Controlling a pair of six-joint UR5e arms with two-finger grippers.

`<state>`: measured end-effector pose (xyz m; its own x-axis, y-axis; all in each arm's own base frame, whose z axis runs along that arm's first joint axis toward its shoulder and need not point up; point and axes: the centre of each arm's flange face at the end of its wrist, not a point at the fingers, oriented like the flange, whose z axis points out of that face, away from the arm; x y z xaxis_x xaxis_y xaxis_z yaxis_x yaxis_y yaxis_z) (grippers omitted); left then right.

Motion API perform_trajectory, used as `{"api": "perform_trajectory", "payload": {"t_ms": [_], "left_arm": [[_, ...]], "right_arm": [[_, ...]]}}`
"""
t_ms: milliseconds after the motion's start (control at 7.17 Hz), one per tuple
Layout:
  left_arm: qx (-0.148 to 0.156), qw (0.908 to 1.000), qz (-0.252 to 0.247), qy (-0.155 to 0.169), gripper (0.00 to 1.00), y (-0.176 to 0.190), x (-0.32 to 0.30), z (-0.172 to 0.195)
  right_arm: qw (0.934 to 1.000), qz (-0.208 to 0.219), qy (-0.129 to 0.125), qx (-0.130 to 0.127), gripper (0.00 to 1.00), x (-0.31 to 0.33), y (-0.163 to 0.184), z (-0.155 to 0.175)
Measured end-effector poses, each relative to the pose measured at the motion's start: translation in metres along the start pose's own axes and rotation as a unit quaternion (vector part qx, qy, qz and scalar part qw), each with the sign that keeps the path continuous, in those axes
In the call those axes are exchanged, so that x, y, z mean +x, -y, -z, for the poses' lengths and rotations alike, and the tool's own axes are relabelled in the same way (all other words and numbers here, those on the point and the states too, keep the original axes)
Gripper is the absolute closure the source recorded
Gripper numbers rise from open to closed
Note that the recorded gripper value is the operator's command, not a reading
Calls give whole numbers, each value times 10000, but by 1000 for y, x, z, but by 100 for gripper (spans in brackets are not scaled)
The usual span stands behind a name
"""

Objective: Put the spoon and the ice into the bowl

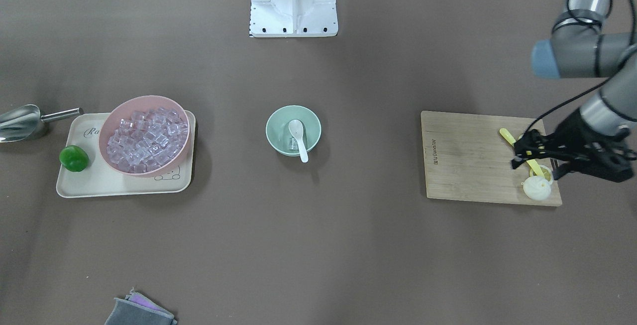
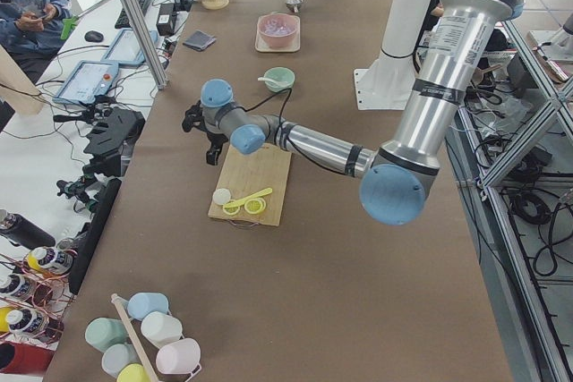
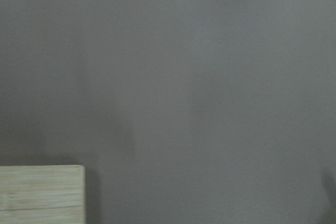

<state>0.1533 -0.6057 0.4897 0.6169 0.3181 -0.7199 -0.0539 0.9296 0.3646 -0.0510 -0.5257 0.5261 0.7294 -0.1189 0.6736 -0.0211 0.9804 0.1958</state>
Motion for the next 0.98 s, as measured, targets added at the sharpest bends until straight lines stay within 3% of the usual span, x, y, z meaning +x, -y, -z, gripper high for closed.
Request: {"api": "perform_trajectory", "payload": {"t_ms": [140, 419, 977], "left_arm": [[-81, 9991, -365, 206, 2, -15, -65, 31], [-299, 9960, -727, 429, 2, -32, -133, 77], [-378, 9954, -748, 458, 2, -37, -147, 90]], "right_arm": [[9998, 168, 57, -81, 0, 46, 5, -5], [9986, 439, 220, -194, 0, 107, 16, -14], [9980, 471, 381, -152, 0, 114, 20, -10]]}}
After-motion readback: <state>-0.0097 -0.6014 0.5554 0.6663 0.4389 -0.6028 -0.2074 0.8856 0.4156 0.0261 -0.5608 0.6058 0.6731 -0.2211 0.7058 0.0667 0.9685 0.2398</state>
